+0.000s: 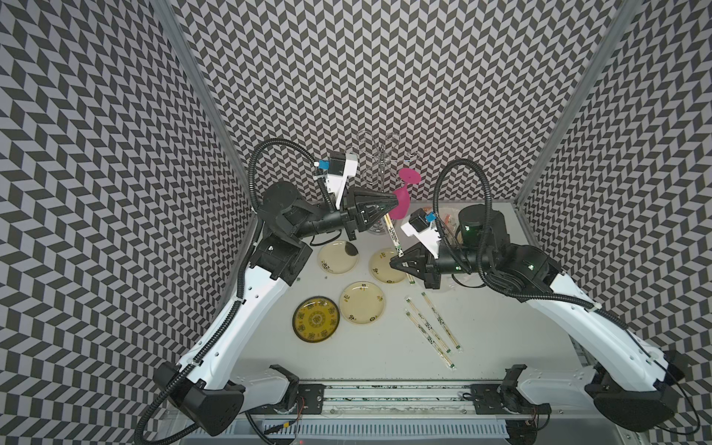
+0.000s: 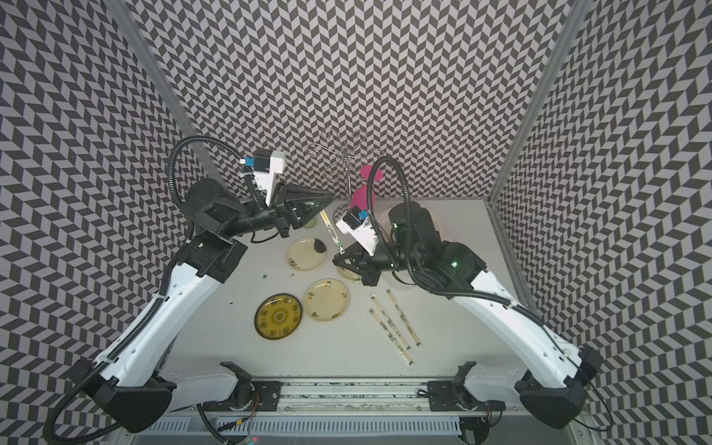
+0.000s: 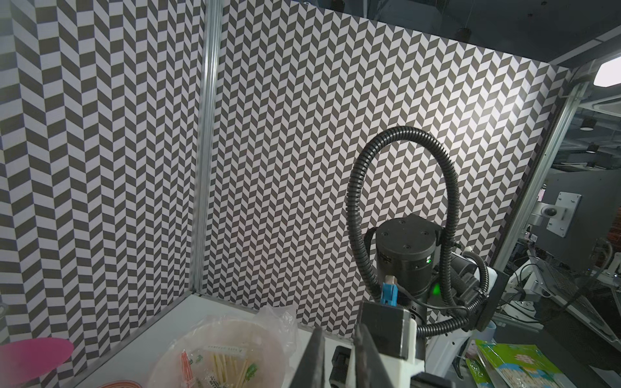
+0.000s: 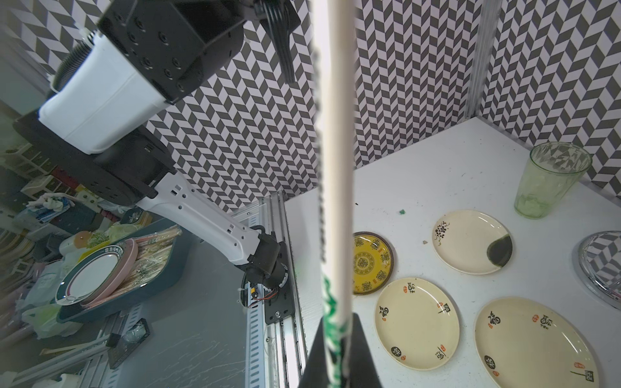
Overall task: Remove the packaging of disposable chopsticks
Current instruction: Remove the packet bag from the disposable chopsticks.
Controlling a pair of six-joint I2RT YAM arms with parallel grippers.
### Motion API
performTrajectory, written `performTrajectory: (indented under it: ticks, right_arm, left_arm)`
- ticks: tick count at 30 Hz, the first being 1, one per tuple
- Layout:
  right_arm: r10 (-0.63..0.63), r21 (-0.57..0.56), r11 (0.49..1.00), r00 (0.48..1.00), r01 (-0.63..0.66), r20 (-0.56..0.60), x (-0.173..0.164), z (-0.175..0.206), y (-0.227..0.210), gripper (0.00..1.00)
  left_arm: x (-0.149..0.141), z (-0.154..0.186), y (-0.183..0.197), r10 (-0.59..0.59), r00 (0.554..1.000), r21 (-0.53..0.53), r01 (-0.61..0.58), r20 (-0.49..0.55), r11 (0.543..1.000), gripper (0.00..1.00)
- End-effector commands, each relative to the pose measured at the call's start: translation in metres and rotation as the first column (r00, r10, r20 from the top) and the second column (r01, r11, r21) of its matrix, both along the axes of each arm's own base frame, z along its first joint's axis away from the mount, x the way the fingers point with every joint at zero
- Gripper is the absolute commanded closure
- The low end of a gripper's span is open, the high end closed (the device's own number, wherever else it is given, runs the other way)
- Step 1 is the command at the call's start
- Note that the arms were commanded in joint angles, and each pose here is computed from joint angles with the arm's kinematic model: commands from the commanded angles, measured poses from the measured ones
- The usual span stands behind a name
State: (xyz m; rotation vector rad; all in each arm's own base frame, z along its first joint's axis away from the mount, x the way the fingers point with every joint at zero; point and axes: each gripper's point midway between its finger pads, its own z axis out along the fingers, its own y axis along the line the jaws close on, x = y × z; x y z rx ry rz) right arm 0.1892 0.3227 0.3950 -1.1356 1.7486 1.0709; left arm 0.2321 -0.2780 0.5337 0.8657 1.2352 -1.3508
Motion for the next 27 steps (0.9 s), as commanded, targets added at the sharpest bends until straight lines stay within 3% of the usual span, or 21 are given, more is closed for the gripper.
performTrajectory:
  ticks: [1, 9, 14, 18, 21, 24, 27]
  right_arm:
    - [0.015, 0.036, 0.999, 0.999, -0.016, 0.031, -0.006, 0.014, 0.000, 1.00]
    - [0.009, 0.016, 1.000, 1.000, -0.009, 0.022, -0.004, 0.008, 0.001, 1.00]
    - [0.008, 0.005, 1.000, 1.000, -0.008, 0.019, -0.004, 0.004, 0.001, 1.00]
    - [0.010, -0.008, 1.000, 1.000, -0.010, 0.015, -0.004, 0.000, 0.001, 1.00]
    - [-0.001, -0.015, 1.000, 1.000, 0.001, 0.014, -0.002, 0.000, 0.000, 1.00]
    - [-0.017, -0.034, 0.999, 1.000, 0.017, 0.008, 0.000, -0.004, -0.002, 1.00]
    - [-0.002, -0.031, 1.000, 1.000, 0.002, -0.002, -0.003, -0.003, -0.001, 1.00]
  left_arm:
    - [-0.014, 0.019, 0.007, 0.001, 0.998, -0.028, 0.001, 0.055, 1.000, 0.82]
    - [-0.016, 0.019, 0.008, 0.000, 0.998, -0.027, 0.002, 0.064, 1.000, 0.89]
    - [-0.016, 0.020, 0.009, 0.005, 0.998, -0.027, -0.004, 0.068, 1.000, 1.00]
    - [-0.015, 0.022, 0.011, 0.025, 0.997, -0.032, -0.023, 0.072, 0.999, 1.00]
    - [-0.006, 0.020, 0.014, 0.090, 0.993, -0.027, -0.088, 0.072, 0.996, 1.00]
    - [0.020, 0.013, 0.023, 0.273, 0.959, 0.000, -0.274, 0.071, 0.962, 1.00]
    - [0.015, 0.010, 0.021, 0.245, 0.966, 0.003, -0.246, 0.083, 0.969, 1.00]
